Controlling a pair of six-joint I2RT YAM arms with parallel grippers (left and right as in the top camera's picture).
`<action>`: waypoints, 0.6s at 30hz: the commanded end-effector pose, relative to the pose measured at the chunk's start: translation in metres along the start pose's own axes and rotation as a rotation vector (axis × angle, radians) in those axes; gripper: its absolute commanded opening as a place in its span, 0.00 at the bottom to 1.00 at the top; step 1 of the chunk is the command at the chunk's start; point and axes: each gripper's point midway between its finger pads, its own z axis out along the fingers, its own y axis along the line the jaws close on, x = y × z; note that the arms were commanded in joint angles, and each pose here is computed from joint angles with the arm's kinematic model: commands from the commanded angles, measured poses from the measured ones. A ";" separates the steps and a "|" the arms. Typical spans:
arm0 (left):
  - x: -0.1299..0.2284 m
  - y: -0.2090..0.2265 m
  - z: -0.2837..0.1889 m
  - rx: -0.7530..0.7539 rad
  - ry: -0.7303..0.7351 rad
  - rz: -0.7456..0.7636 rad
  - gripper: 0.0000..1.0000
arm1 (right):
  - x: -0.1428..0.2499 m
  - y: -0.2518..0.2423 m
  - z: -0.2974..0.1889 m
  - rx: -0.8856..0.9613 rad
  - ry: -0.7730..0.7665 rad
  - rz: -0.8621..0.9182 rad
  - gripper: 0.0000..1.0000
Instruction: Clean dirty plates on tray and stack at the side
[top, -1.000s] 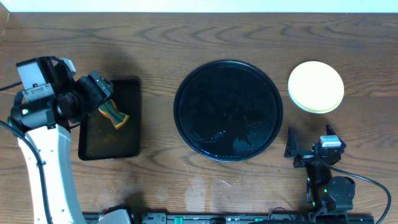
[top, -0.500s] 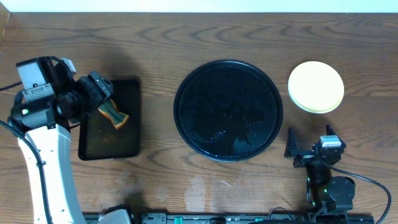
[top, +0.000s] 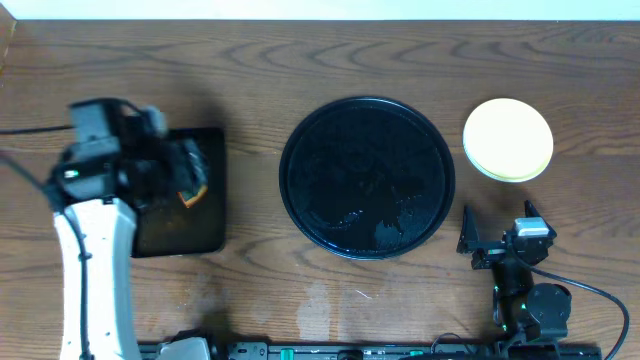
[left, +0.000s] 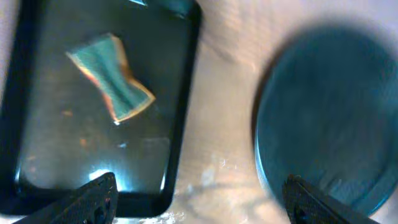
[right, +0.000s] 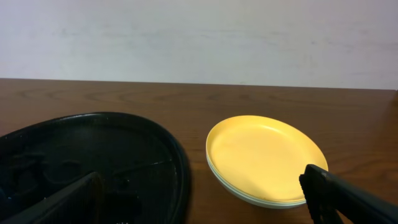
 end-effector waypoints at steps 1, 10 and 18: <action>0.034 -0.012 0.023 0.029 0.104 0.333 0.85 | 0.001 -0.005 0.000 0.024 0.000 0.015 0.99; 0.085 -0.013 0.066 0.064 0.118 0.469 0.85 | 0.001 -0.005 0.000 0.024 0.000 0.015 0.99; 0.096 -0.009 0.076 0.068 -0.029 0.509 0.85 | 0.001 -0.005 0.000 0.024 0.000 0.015 0.99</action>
